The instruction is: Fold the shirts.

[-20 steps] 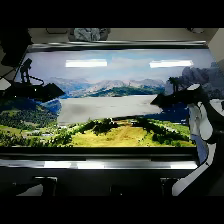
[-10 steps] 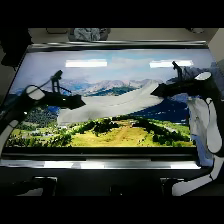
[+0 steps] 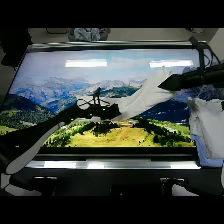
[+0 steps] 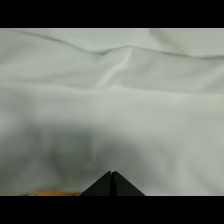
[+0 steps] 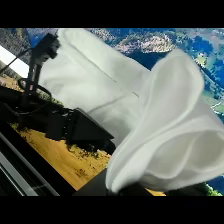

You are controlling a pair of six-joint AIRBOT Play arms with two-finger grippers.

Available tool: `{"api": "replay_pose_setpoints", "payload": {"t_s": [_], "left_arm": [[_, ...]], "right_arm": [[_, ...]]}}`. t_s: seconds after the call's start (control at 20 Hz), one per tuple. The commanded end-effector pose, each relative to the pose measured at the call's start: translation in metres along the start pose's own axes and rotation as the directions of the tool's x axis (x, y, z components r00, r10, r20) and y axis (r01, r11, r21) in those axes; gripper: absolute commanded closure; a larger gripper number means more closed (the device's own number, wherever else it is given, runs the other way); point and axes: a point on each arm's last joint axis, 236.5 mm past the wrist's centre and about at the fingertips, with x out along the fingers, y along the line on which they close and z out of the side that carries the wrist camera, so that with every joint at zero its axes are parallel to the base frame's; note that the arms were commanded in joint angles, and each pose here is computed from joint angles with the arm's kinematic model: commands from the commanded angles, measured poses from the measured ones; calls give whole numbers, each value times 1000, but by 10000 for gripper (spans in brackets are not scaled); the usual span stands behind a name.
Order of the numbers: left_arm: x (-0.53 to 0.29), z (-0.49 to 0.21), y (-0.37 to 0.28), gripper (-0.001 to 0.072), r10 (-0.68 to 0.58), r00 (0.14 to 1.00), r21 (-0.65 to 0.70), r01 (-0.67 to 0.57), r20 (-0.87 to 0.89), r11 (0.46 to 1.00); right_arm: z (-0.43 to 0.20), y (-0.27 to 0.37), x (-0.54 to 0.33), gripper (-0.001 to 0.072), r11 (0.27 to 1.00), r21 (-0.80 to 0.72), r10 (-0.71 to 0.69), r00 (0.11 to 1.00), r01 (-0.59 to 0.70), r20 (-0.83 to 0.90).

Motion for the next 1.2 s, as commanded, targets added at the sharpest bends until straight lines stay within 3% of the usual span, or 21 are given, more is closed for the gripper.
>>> {"api": "replay_pose_setpoints", "payload": {"t_s": [0.0,0.15,0.4,0.6,0.75,1.05,1.1,1.15], "left_arm": [[41,-12,-27,672,-66,997,-12,65,-31,998],[69,-30,-47,672,-138,988,-82,132,-71,988],[48,-22,-42,679,-103,992,73,109,-78,991],[-87,59,-1,678,123,983,246,-154,134,957],[-228,102,31,677,270,891,222,-365,364,904],[-400,90,18,676,255,708,102,-420,659,902],[-409,82,15,676,247,693,99,-418,677,903],[-411,75,11,676,241,691,105,-419,682,902]], "right_arm": [[-9,30,-26,677,999,-38,-31,999,31,-12],[-7,39,-37,677,996,-64,-60,998,61,14],[3,19,-22,677,996,-32,-86,996,87,32],[28,37,48,677,995,-95,-25,999,29,44],[32,67,128,677,991,-114,69,998,-67,13],[-13,121,295,668,953,85,296,952,-289,-75],[-18,123,314,490,943,135,315,947,-304,-66],[-19,121,325,115,931,181,331,943,-318,-47]]}}
